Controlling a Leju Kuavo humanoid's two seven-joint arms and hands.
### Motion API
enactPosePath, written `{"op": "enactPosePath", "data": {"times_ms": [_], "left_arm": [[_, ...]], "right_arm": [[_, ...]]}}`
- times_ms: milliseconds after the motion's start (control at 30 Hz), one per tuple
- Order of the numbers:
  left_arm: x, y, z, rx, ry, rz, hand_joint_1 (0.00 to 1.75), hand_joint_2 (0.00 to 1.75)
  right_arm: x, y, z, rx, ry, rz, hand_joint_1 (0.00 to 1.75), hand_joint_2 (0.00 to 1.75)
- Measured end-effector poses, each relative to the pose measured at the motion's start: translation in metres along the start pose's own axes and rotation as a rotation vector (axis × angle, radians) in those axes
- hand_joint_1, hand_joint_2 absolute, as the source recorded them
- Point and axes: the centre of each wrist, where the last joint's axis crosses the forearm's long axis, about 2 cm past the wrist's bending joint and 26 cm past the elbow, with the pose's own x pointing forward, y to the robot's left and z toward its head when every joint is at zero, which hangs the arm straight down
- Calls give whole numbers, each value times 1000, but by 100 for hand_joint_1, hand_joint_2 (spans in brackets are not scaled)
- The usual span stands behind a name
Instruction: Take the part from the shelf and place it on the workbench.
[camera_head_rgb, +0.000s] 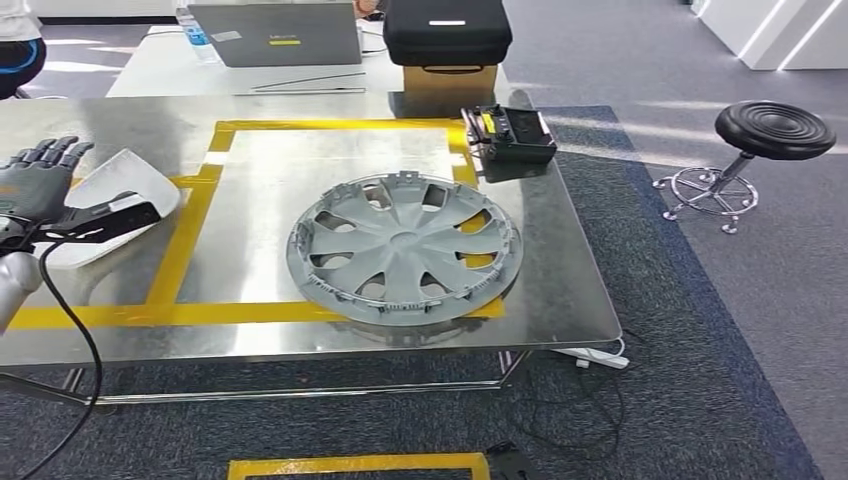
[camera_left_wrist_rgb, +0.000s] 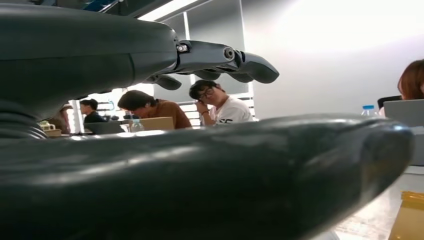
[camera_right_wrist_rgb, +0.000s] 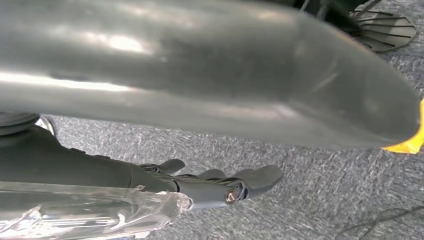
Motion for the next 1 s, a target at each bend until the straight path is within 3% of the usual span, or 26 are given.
{"op": "enactPosePath", "data": {"times_ms": [1000], "left_arm": [[4,-7,3,-31,-8,22,0,0]], "right_arm": [[-5,2,1,4,10,-1,0,0]]}}
